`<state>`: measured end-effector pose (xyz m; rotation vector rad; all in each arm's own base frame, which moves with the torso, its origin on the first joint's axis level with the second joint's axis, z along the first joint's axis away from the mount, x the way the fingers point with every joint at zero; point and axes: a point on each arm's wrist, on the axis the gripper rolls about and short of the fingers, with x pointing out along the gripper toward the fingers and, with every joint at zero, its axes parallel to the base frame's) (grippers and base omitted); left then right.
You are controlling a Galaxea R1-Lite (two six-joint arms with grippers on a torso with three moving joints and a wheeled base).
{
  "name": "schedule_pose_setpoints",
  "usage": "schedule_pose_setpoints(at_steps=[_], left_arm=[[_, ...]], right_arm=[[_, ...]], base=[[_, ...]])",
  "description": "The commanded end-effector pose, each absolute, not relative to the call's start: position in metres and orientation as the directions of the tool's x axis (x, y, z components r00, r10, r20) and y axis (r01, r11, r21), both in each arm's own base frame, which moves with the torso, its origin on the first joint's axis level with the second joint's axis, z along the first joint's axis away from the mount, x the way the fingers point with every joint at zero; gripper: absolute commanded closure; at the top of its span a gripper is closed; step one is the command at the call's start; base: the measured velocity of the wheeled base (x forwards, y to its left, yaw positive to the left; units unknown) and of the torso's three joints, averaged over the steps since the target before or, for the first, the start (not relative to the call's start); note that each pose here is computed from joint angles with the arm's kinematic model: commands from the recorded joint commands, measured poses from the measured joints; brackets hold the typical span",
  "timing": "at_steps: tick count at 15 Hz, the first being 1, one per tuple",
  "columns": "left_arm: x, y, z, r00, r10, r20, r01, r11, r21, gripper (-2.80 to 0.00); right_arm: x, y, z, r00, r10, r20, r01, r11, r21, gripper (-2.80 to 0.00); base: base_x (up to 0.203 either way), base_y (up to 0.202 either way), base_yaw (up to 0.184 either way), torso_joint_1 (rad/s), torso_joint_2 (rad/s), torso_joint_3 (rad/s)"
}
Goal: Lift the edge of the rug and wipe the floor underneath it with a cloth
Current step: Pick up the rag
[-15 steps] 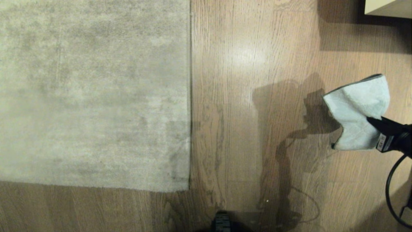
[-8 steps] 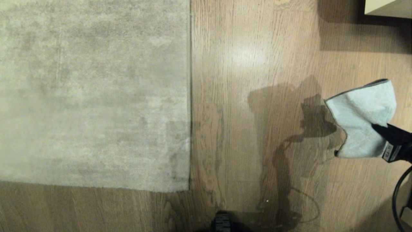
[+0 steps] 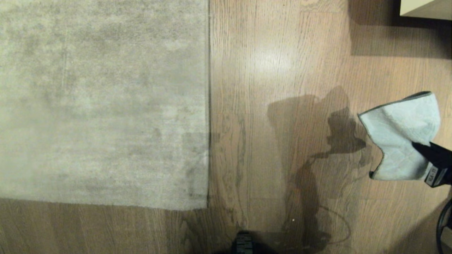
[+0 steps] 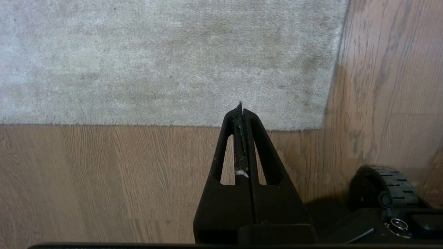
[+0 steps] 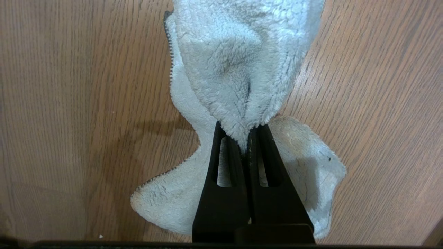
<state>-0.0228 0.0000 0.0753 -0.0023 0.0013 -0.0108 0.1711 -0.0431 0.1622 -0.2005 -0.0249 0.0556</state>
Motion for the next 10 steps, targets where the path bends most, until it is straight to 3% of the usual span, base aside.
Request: schedule_pose_setpoints(at_steps=[1,10], left_arm=[[-0.023,0.0,0.075,1.0,-0.012,-0.002,0.012,1.0,-0.003,0.0],[-0.023,0.0,0.075,1.0,-0.011,-0.002,0.011,1.0,-0.003,0.0]], right_arm=[[0.164,-0.041,0.163,0.998,0.06,0.031,-0.053,0.977,-0.205,0.0],[0.14,-0.032,0.161,0.997,0.068,0.021,-0.062,0.978,-0.199,0.0]], base=[[0.0,0.0,0.0,0.0,0.0,0.0],[0.0,0.0,0.0,0.0,0.0,0.0]])
